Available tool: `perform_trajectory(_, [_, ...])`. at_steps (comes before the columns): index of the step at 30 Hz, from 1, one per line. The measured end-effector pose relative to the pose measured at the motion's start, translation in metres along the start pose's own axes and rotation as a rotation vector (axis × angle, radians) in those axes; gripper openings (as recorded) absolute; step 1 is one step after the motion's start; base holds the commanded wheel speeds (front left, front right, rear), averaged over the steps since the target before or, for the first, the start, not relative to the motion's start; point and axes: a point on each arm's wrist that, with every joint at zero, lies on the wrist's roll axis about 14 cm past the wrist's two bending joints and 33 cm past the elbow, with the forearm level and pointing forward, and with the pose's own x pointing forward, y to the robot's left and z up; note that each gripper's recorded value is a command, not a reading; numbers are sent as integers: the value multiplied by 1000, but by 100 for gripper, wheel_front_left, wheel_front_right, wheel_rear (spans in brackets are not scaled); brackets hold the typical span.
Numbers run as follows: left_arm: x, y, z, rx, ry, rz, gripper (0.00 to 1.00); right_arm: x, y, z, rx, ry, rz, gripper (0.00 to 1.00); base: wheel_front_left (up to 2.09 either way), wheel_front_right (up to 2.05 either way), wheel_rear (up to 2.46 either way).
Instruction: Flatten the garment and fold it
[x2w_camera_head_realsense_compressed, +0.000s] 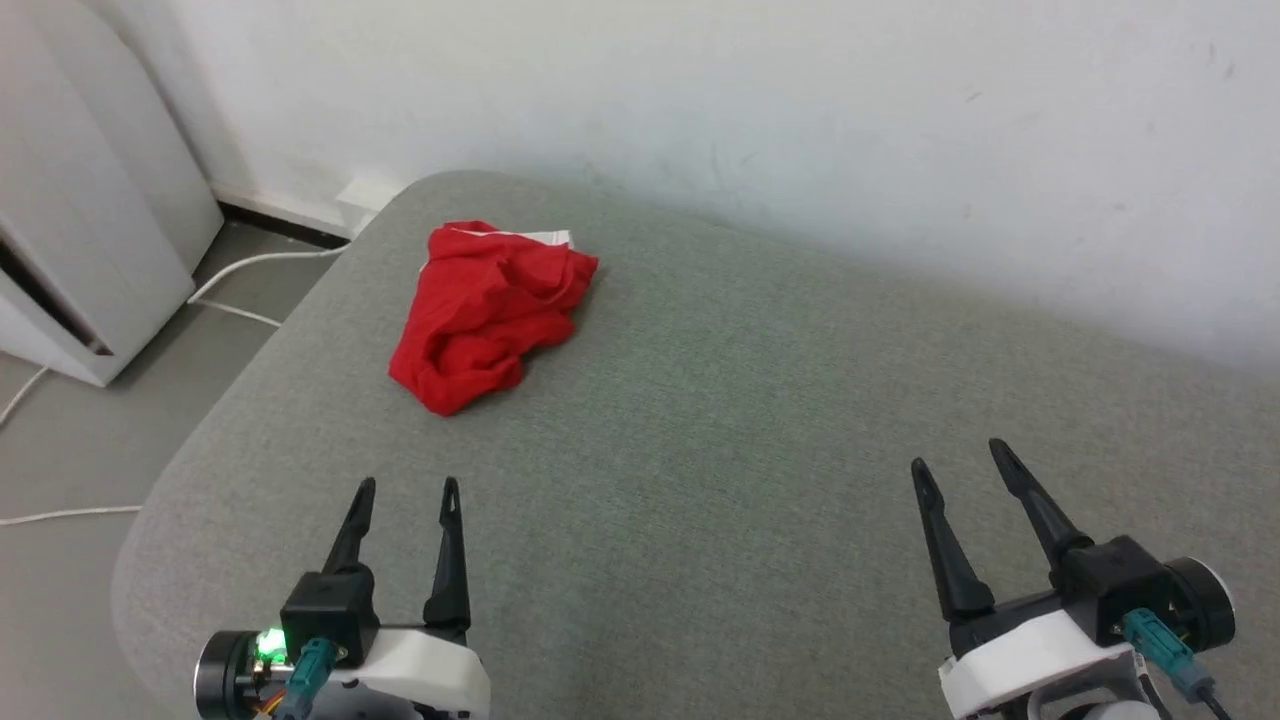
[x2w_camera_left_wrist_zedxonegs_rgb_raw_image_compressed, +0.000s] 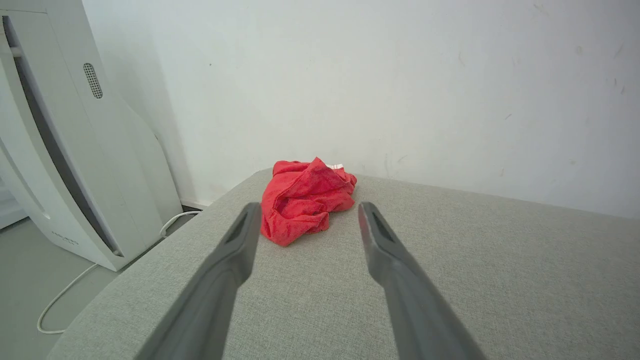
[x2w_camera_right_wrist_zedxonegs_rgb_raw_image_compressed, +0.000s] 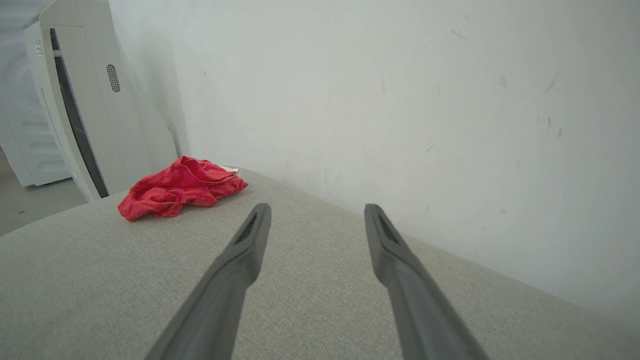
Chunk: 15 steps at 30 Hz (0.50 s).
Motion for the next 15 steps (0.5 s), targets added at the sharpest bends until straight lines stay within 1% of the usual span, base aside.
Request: perform_trajectory(15, [-16,23,2,3,-17,87,100,15,33,-10,30,2,106,100,0,0,0])
